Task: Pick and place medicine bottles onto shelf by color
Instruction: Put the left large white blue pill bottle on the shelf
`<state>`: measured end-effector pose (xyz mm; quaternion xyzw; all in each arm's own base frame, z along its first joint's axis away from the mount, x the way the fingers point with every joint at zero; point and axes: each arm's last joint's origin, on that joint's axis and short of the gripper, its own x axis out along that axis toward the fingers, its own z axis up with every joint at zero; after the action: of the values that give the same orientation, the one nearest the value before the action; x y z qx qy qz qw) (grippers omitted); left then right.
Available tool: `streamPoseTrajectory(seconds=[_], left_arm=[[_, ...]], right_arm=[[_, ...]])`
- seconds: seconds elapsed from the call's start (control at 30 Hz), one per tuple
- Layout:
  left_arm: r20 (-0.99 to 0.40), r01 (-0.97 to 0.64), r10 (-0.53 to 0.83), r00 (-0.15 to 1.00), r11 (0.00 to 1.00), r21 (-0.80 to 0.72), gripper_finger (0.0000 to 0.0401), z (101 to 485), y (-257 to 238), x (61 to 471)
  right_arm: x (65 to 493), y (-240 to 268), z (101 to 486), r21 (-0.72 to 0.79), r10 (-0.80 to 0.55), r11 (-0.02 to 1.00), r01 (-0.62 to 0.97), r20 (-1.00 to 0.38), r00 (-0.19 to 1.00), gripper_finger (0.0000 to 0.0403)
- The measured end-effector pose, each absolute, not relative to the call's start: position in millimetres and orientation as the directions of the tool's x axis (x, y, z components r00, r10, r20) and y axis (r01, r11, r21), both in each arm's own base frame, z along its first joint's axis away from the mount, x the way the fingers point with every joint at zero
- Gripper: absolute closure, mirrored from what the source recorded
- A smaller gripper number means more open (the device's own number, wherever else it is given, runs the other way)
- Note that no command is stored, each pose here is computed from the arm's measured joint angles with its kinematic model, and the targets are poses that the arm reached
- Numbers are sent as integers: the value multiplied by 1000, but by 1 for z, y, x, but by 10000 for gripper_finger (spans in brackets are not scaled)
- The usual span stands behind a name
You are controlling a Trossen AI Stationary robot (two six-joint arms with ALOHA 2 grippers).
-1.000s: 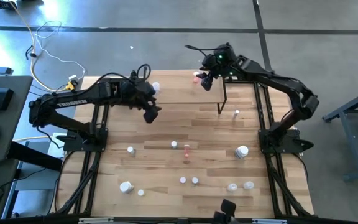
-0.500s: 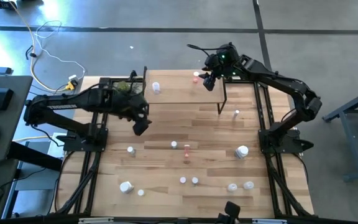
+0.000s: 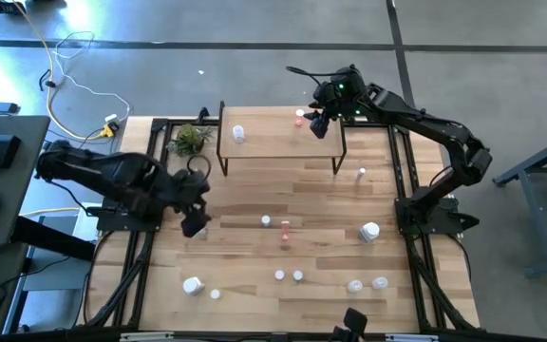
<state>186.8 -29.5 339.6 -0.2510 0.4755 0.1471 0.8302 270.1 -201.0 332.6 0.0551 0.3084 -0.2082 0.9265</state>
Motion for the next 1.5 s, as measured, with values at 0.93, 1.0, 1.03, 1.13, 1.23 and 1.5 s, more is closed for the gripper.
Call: streamPoseTrajectory(seconds=[0.93,1.0,1.03,1.13,1.23,1.5], left_arm=[[-888,-403,-258,381,818,-410,101,334,-119,153],[-895,-399,-239,376,831,-389,98,331,-123,154],[-901,-398,-229,369,837,-376,97,329,-126,156],[-919,-384,-204,337,862,-332,98,320,-137,161],[-936,-341,-173,305,898,-277,101,310,-150,164],[-963,-355,-73,261,920,-166,102,284,-175,174]], right_arm=[[290,-121,350,21,-279,931,365,-606,745,229],[292,-114,349,24,-273,931,363,-614,741,229],[292,-110,349,27,-271,930,366,-621,736,229],[294,-102,347,36,-256,933,359,-634,729,229],[296,-94,346,30,-247,938,345,-642,726,229],[299,-79,345,46,-210,947,319,-661,721,229]])
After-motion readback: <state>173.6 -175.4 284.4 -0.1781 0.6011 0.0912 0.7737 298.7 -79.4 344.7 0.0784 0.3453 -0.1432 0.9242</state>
